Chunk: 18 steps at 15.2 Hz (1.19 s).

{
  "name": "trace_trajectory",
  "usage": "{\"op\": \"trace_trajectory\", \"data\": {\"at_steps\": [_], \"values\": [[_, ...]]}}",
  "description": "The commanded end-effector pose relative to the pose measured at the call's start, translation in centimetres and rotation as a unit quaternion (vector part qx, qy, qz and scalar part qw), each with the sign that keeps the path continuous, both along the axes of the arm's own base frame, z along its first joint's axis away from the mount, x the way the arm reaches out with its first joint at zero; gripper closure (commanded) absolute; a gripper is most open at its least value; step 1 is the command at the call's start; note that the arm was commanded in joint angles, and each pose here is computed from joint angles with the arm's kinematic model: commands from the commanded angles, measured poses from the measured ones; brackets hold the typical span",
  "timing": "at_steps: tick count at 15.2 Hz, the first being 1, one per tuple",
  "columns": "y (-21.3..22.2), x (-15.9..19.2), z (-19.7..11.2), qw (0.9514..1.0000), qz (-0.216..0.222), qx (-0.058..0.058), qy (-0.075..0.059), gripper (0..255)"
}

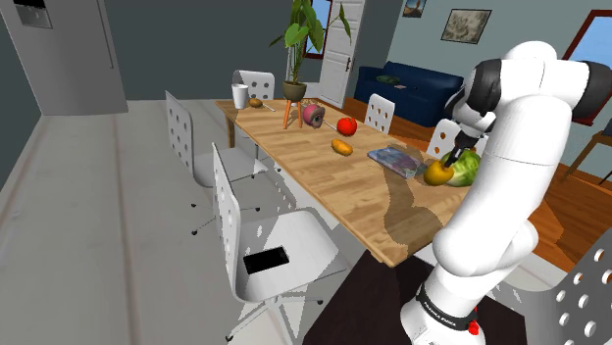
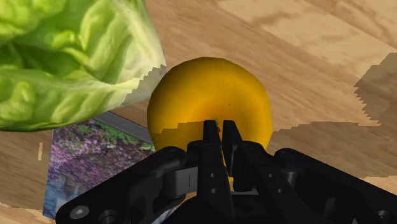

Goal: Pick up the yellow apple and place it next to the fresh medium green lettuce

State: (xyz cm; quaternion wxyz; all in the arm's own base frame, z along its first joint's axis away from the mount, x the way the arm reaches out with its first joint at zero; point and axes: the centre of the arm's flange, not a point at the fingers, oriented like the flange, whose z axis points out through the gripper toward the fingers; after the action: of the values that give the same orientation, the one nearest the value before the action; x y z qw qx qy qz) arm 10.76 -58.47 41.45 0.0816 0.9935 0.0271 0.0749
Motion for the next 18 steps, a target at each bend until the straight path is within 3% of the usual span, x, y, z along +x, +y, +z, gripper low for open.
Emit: {"op": "trace_trajectory", "data": {"at_steps": [1, 8, 9, 14, 18], "values": [[0.0, -0.1, -0.6, 1.0000, 0.000, 0.000, 0.000, 255], [0.0, -0.1, -0.6, 1.0000, 0.000, 0.000, 0.000, 255], [0.0, -0.1, -0.6, 1.0000, 0.000, 0.000, 0.000, 0], [0.0, -0.1, -0.6, 1.0000, 0.000, 0.000, 0.000, 0], [0.8, -0.8, 4.3, 1.0000, 0.000, 0.000, 0.000, 0]]}}
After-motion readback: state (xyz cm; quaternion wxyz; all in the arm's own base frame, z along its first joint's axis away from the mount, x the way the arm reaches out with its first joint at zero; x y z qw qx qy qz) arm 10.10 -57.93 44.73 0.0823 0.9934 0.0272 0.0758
